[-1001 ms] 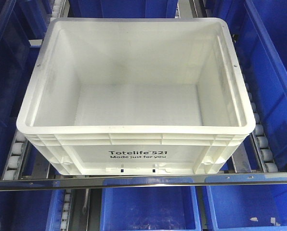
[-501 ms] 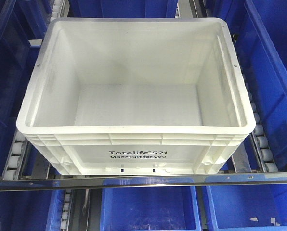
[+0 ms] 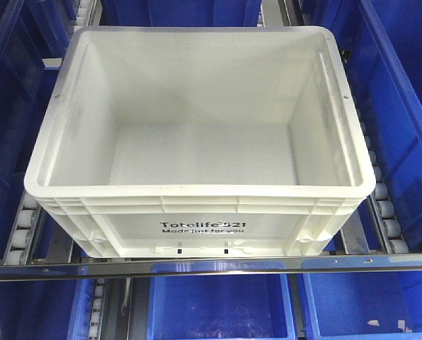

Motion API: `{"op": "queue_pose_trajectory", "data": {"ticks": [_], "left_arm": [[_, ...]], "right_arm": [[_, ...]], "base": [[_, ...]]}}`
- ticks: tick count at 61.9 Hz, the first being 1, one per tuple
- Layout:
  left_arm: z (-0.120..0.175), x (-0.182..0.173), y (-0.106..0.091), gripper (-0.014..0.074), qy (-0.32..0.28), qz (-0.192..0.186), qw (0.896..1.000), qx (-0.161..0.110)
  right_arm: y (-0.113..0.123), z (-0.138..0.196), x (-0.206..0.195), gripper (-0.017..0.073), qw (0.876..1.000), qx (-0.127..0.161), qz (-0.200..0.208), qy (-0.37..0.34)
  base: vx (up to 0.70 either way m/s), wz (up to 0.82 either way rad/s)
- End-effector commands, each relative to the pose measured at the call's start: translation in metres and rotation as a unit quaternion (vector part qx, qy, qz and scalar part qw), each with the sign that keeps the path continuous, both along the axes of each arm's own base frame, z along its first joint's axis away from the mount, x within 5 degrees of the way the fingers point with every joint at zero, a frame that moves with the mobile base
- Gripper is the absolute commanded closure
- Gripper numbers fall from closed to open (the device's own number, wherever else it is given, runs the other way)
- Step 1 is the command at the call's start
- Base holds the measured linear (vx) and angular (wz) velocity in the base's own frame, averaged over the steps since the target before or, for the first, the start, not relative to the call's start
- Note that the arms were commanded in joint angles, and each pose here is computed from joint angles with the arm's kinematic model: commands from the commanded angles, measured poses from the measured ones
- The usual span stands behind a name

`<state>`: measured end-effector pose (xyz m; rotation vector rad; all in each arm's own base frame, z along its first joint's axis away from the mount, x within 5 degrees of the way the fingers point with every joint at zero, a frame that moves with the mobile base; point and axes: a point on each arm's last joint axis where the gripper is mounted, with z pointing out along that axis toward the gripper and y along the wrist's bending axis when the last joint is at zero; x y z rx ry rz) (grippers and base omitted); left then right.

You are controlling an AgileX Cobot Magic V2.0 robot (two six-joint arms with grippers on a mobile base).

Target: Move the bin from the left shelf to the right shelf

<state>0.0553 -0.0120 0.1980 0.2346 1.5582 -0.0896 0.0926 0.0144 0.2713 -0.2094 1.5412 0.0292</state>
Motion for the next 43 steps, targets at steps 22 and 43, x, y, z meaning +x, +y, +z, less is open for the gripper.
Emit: {"op": "queue_pose_trajectory", "data": {"ticks": [22,43], "left_arm": [[0.0151,-0.0022,0.0009,0.0603,-0.049,0.001,0.999,-0.015],[0.0151,-0.0022,0.0009,0.0603,-0.049,0.001,0.999,-0.015]], "right_arm": [[-0.0023,0.0155,0.0006,0.0566,0.999,0.006,-0.013,-0.043],[-0.0008,0.0162,-0.0062,0.0566,0.998,-0.03,-0.001,-0.056]], "base": [[0.0,0.0],[0.0,0.0]]}}
